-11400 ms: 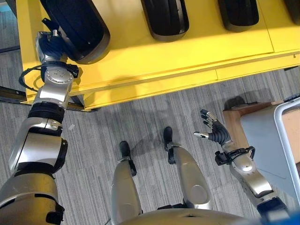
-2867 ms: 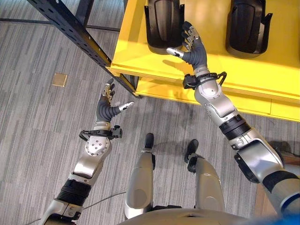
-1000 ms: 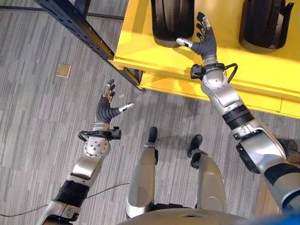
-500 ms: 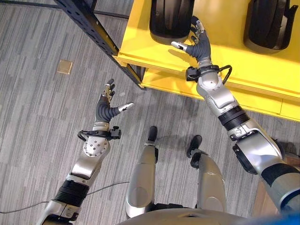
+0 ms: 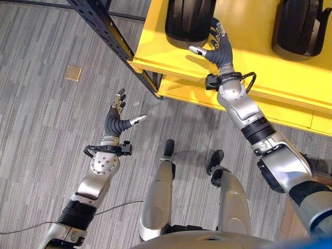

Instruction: Move parts from the plastic box to the shelf.

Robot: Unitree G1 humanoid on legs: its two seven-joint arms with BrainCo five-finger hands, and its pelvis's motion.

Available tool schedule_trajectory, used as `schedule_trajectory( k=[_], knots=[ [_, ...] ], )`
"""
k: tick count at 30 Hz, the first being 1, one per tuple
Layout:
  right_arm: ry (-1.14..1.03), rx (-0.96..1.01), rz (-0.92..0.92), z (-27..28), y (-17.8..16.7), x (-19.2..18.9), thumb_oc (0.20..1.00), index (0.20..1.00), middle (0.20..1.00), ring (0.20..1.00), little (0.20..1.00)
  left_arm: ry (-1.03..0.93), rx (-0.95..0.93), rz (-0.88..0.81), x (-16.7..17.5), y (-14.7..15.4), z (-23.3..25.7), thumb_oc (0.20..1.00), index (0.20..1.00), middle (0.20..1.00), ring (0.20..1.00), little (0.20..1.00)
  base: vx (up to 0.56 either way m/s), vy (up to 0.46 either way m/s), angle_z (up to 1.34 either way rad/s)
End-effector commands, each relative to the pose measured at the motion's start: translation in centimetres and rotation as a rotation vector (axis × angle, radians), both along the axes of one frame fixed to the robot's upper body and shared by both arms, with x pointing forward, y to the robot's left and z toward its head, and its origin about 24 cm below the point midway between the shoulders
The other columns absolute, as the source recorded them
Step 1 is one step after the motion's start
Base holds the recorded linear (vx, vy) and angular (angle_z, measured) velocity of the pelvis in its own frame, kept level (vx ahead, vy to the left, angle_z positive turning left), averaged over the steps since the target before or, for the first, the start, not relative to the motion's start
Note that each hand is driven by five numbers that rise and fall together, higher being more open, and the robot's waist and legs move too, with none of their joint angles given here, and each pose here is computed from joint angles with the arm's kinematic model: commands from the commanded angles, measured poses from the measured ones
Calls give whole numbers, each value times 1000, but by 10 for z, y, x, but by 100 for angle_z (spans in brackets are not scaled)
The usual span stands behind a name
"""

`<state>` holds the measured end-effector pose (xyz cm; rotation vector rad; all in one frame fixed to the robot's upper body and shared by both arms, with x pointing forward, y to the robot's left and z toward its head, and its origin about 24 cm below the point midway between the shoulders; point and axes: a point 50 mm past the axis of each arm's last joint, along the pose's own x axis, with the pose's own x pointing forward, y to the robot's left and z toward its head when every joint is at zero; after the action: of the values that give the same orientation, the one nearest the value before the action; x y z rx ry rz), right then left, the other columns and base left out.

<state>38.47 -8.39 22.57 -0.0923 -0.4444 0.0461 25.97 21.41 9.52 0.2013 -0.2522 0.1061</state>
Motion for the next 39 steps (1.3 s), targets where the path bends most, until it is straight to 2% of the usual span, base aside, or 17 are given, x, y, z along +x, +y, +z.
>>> schedule_trajectory(
  k=[1,10,16,22,28,32,39],
  knots=[
    [-151,-12,31,40,13,-4,1000,1000,1000,1000,1000,-151,14,-36,-10,-2,30,1000,1000,1000,1000,1000,0,0,0],
    [-237,42,38,34,-15,-27,1000,1000,1000,1000,1000,-134,25,-14,-11,0,25,1000,1000,1000,1000,1000,1,-1,-4],
    [-214,84,59,8,-30,-43,1000,1000,1000,1000,1000,-96,36,-23,-12,-2,18,1000,1000,1000,1000,1000,11,-7,-15],
    [-95,168,145,-51,-55,-84,1000,1000,1000,1000,1000,-65,144,35,-21,6,9,1000,1000,1000,1000,1000,83,-3,-7],
    [47,247,121,-92,-85,-108,1000,1000,1000,1000,1000,-22,183,50,-32,13,0,1000,1000,1000,1000,1000,68,8,-16],
    [108,251,69,-110,-108,-123,1000,1000,1000,1000,1000,2,248,79,-40,22,-4,1000,1000,1000,1000,1000,67,8,-12],
    [187,288,53,-130,-123,-142,1000,1000,1000,1000,1000,45,314,120,-54,31,-12,1000,1000,1000,1000,1000,63,12,-16]
  ],
)
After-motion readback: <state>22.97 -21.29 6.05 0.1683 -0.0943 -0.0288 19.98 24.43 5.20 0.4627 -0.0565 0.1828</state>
